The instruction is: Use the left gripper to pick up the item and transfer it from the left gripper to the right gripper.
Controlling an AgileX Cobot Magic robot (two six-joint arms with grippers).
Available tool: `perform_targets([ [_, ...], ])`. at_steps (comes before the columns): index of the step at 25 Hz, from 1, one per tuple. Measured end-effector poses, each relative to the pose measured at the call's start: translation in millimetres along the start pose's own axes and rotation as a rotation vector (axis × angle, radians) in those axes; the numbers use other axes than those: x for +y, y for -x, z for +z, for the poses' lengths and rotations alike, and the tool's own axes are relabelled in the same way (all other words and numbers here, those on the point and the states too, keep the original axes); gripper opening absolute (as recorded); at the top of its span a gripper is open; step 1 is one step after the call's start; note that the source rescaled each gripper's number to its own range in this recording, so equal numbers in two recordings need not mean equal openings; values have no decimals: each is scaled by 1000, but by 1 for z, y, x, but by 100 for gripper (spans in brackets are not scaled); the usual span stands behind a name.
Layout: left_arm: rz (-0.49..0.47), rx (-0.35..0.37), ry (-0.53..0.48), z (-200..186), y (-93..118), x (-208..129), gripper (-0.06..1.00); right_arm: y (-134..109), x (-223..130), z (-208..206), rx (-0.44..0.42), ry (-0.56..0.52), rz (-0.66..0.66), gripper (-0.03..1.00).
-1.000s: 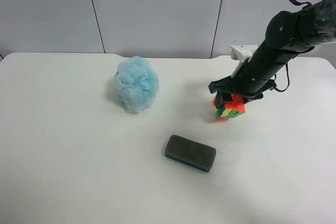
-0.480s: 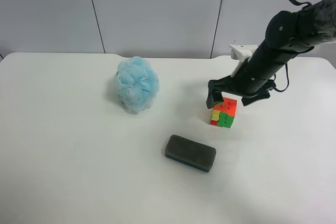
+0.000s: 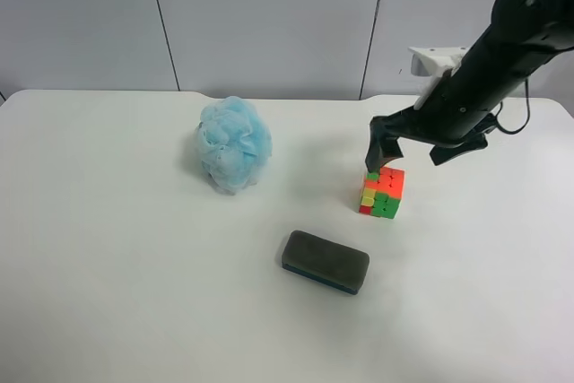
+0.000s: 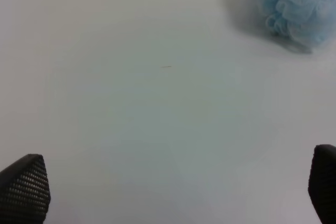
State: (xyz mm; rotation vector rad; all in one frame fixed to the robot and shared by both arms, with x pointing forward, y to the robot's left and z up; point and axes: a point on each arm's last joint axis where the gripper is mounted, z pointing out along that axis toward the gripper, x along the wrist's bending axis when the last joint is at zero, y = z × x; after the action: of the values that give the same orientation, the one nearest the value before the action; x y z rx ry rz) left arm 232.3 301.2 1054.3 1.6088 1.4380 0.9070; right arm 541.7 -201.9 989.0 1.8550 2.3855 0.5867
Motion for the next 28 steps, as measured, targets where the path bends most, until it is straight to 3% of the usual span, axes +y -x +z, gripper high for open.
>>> perform_targets([
  [7,0,0,0,0,0,0,100,-15,-24,-84,10,69,-73,100],
  [14,0,-1,0,0,0,0,100,-20,-63,-153,-61,144,-167,100],
  [18,0,-1,0,0,0,0,100,-23,-90,-179,-74,140,-187,100],
  [24,0,-1,0,0,0,0,100,-27,-133,-216,-79,302,-204,100],
  [28,0,-1,0,0,0,0,100,-24,-180,-210,-79,350,-200,100],
])
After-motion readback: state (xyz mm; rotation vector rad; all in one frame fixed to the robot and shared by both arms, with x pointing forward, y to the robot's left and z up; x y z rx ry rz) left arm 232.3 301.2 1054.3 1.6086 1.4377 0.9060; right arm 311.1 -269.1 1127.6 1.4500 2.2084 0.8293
